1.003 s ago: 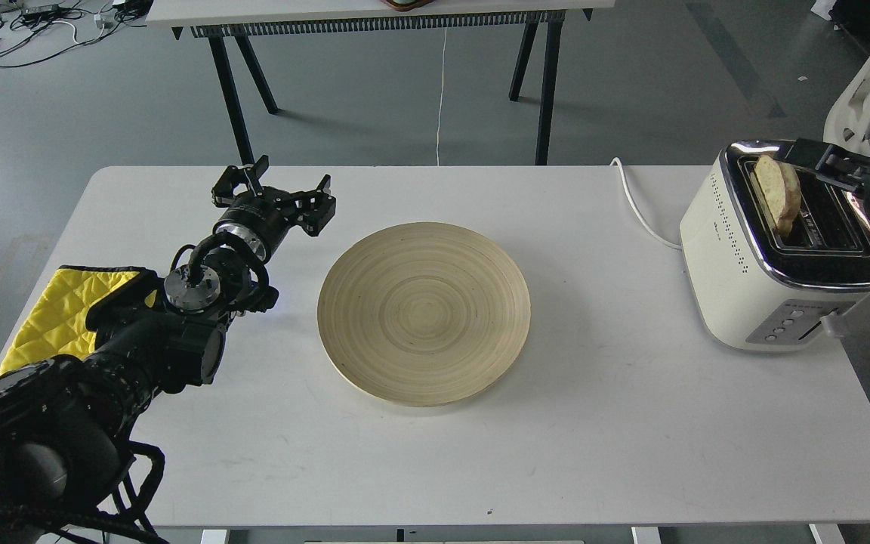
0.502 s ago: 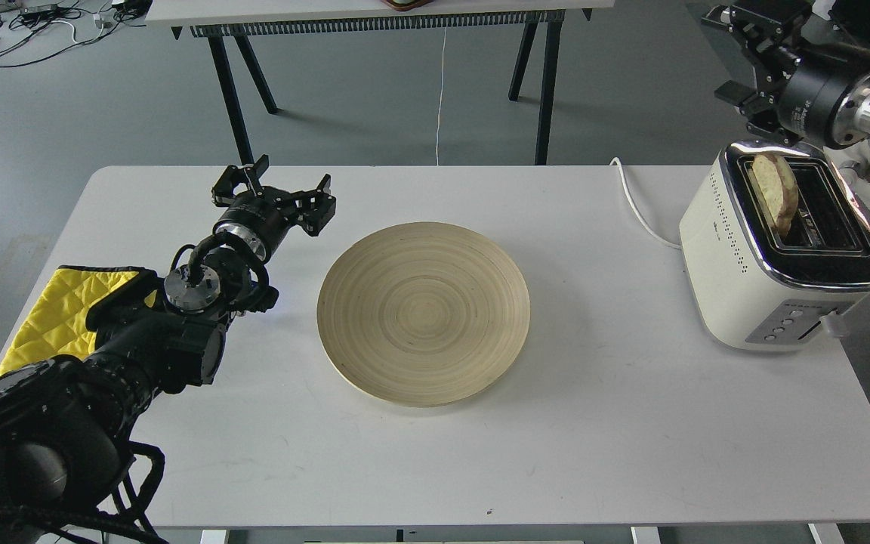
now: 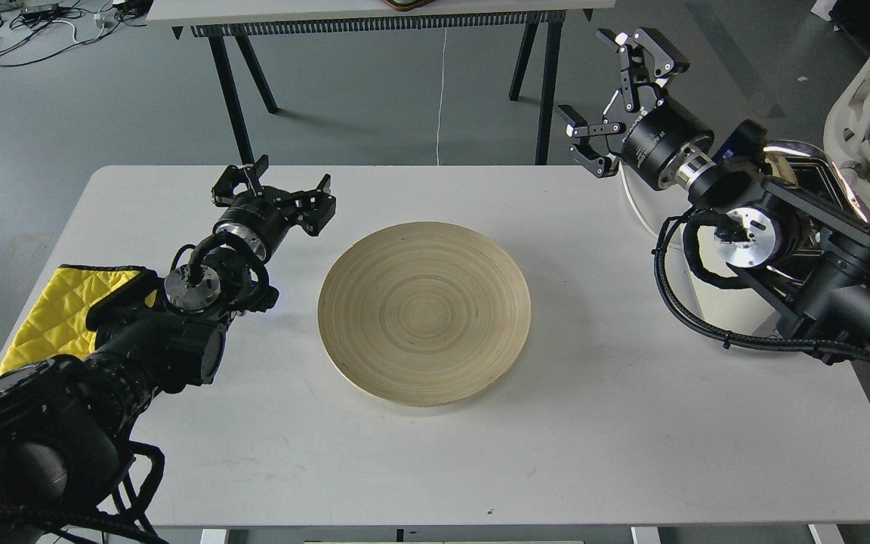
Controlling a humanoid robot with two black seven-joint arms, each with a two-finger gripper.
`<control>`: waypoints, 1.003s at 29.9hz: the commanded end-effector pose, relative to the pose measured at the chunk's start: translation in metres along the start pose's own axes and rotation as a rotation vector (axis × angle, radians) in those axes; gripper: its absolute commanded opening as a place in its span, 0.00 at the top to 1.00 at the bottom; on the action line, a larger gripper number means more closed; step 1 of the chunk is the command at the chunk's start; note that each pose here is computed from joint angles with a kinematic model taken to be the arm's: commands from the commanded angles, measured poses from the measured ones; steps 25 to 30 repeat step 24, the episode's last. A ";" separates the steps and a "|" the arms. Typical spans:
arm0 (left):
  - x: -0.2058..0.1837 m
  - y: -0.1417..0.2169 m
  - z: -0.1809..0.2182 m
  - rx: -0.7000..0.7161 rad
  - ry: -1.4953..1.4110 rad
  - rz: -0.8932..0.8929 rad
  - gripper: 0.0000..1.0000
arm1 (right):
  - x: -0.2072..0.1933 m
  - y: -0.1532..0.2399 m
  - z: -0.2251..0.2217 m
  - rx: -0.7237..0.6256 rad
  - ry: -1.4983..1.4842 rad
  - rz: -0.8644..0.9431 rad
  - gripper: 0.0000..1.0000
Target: Put bread in toaster with right arm
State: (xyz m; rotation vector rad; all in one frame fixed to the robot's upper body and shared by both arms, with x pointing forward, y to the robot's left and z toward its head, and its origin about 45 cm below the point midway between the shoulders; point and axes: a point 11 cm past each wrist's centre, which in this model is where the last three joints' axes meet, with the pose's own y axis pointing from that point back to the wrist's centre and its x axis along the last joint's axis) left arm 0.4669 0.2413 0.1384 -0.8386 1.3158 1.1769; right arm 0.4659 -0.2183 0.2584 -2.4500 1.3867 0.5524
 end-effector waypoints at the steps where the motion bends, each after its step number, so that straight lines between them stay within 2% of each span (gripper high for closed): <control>1: 0.000 0.000 0.000 0.000 0.000 0.000 0.00 | 0.000 0.004 0.028 0.006 -0.110 -0.058 0.01; 9: 0.000 0.000 0.000 0.000 0.000 0.000 0.00 | 0.035 0.030 0.053 0.006 -0.166 0.035 0.01; 30: 0.000 0.000 0.000 0.000 0.000 0.000 0.00 | 0.030 0.031 0.066 -0.005 -0.191 0.030 0.01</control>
